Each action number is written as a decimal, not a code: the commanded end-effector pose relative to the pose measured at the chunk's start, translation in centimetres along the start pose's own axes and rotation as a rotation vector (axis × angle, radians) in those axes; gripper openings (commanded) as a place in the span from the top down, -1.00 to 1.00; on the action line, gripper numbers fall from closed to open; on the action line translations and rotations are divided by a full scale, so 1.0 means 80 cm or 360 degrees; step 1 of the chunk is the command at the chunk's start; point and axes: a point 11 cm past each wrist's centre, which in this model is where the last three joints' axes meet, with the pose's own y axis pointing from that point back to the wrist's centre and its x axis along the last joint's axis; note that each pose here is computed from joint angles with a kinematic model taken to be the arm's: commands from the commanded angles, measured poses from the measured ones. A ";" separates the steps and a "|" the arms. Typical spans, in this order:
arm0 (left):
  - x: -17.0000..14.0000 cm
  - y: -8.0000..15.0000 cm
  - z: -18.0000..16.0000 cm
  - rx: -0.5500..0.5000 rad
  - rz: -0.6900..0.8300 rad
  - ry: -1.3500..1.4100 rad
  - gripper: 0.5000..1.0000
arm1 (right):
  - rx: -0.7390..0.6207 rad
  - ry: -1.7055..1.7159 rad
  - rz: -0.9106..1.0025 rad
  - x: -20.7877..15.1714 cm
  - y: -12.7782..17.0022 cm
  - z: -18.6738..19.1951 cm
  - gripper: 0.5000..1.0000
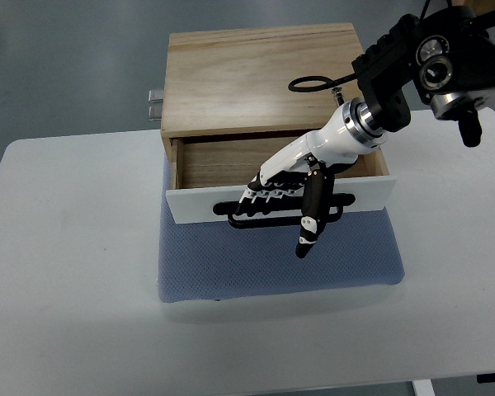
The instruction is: Open wood drawer with right hand
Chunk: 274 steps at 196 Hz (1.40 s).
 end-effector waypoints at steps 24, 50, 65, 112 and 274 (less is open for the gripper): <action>0.000 0.000 0.000 0.0000 0.0000 0.0000 -1.00 | 0.0232 0.0087 0.0144 0.023 0.038 -0.055 -0.78; 0.000 0.000 0.000 0.0000 0.0000 0.0000 -1.00 | 0.0395 0.0094 0.0326 0.051 0.073 -0.081 -0.78; 0.000 0.000 0.000 0.0000 0.0000 0.0000 -1.00 | 0.0520 0.0060 0.0496 0.077 0.094 -0.090 -0.77; 0.000 0.000 0.000 0.0000 0.0000 0.0000 -1.00 | 0.0840 -0.0335 0.1107 0.153 0.139 -0.056 -0.77; 0.000 0.000 0.000 0.0000 0.0000 0.0000 -1.00 | 0.1239 -0.2132 0.2176 0.180 0.113 0.310 -0.78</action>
